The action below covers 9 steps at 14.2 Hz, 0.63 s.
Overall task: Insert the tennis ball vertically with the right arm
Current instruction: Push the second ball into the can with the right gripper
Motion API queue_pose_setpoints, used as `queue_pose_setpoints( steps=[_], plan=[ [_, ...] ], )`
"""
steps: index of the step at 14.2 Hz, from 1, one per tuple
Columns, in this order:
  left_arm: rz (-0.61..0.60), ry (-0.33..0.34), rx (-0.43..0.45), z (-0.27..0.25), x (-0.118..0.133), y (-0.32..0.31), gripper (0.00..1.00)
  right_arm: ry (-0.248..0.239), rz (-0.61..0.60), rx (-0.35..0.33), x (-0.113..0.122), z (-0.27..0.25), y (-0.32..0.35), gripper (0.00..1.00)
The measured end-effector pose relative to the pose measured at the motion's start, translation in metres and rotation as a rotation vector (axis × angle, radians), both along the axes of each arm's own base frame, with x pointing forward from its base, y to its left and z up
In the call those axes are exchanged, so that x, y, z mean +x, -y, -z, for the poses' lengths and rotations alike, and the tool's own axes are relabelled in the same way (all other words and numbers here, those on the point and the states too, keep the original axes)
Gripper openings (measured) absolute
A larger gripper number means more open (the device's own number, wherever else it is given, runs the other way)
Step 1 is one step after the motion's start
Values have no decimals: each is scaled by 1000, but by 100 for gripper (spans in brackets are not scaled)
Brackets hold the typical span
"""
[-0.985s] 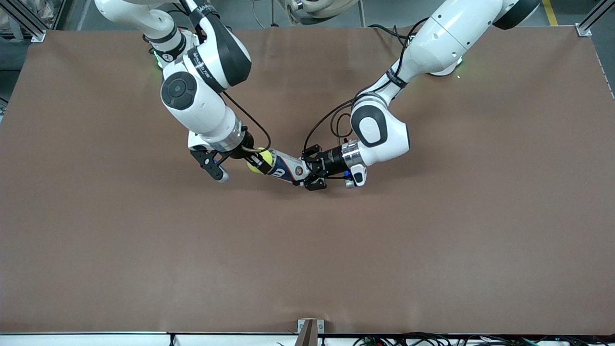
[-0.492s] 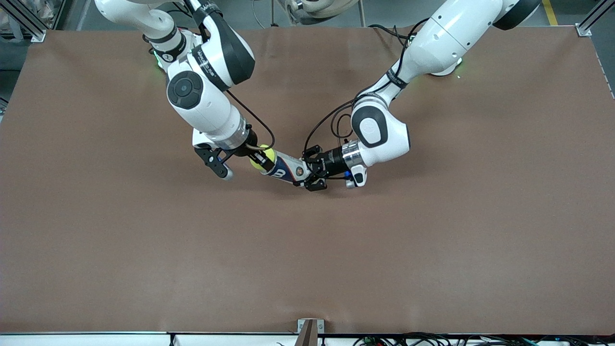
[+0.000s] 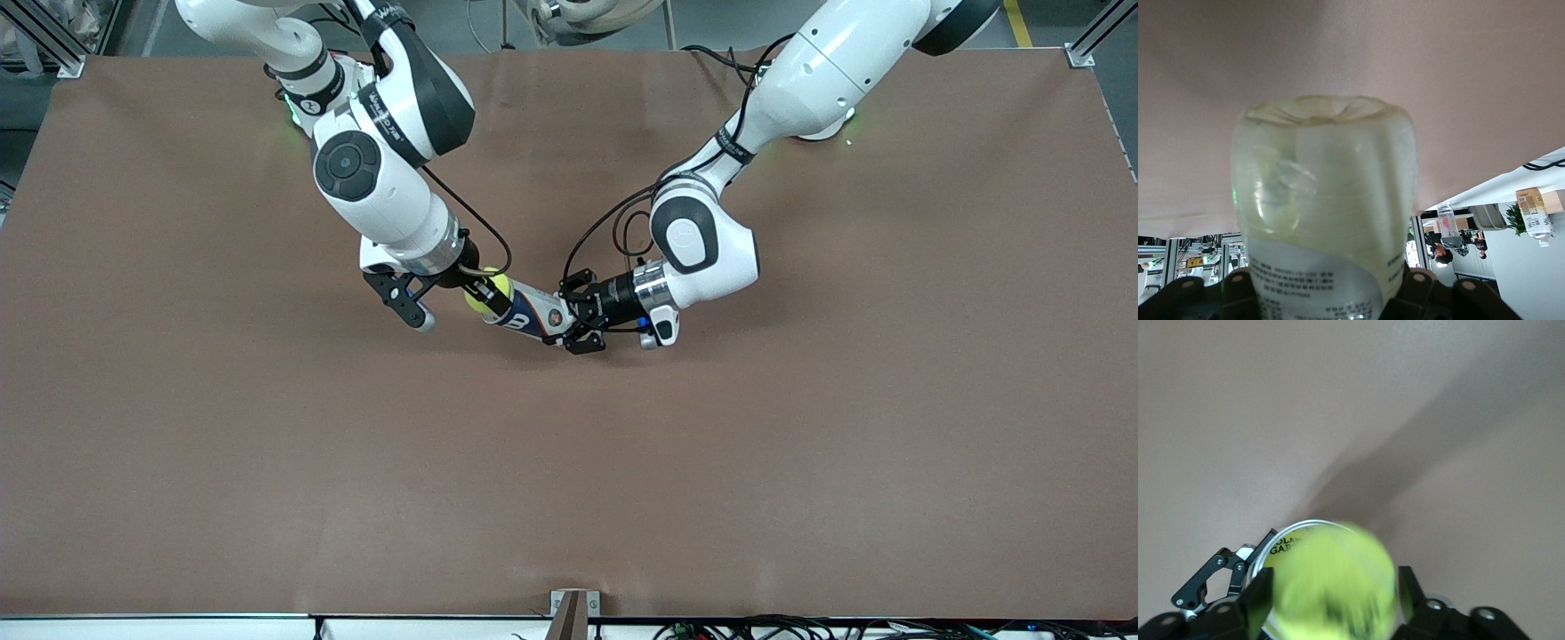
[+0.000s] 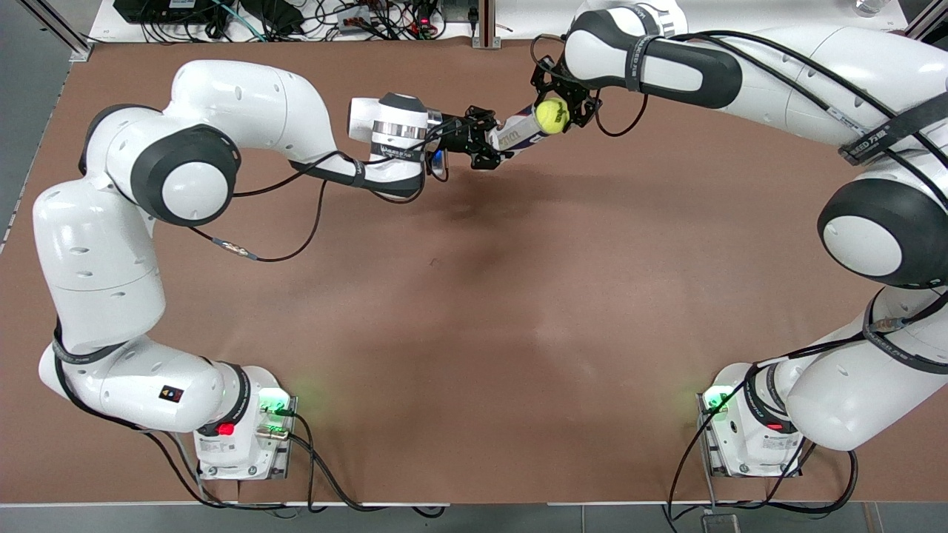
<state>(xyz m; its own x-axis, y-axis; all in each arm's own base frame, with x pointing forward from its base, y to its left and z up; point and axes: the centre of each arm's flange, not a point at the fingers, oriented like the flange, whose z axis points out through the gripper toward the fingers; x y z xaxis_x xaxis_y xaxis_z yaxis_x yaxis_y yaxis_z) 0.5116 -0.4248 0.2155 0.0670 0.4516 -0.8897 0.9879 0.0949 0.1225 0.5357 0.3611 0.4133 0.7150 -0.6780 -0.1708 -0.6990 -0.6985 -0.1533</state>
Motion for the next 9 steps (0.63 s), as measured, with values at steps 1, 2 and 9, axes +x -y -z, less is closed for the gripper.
queue_pose_setpoints(
  steps=[1,2,9],
  plan=[
    [-3,1,-3,-1,1,0,63,-1,1,-1,1,0,1,100],
    [-3,1,-3,-1,2,-1,63,2,3,0,2,-1,2,100],
    [3,-3,-2,2,-1,2,63,24,-17,7,22,-31,20,100]
  ],
)
